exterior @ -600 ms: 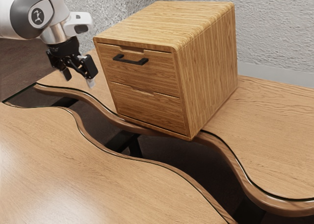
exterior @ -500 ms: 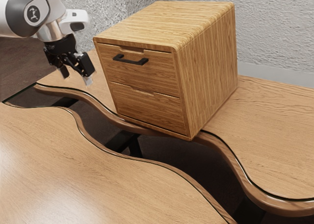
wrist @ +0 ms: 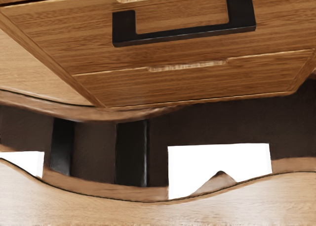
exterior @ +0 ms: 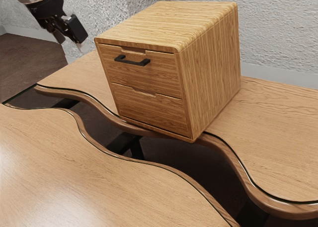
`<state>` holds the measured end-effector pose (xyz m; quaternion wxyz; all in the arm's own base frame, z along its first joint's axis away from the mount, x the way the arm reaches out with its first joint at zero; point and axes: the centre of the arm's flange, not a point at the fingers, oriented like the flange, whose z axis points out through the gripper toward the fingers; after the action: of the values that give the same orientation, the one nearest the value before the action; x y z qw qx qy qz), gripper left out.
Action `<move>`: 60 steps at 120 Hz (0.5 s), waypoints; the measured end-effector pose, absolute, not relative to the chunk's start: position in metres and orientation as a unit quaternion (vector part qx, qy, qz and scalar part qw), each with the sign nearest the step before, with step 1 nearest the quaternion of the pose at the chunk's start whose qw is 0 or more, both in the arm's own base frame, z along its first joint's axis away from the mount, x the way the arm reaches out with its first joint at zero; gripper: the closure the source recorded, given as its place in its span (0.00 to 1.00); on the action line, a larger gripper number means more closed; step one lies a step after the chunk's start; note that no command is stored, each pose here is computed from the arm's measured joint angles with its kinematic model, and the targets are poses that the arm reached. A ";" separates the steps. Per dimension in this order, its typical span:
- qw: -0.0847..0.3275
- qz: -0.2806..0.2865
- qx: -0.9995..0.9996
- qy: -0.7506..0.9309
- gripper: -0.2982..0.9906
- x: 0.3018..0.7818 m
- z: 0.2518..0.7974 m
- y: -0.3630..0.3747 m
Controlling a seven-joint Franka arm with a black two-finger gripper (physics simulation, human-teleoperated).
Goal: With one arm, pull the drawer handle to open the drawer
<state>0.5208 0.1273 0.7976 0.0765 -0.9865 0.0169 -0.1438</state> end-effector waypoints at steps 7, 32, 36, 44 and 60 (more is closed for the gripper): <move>0.076 -0.133 -0.988 0.013 0.23 0.516 0.796 0.134; 0.003 0.015 -0.999 0.050 0.23 0.464 0.691 0.114; 0.001 0.033 -0.997 0.066 0.23 0.459 0.675 0.098; 0.020 0.026 -0.993 0.116 0.23 0.452 0.677 0.052; 0.052 -0.012 -0.968 0.245 0.23 0.426 0.677 -0.008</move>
<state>0.4259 -0.0079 0.6767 0.0520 -0.9682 0.2445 -0.0115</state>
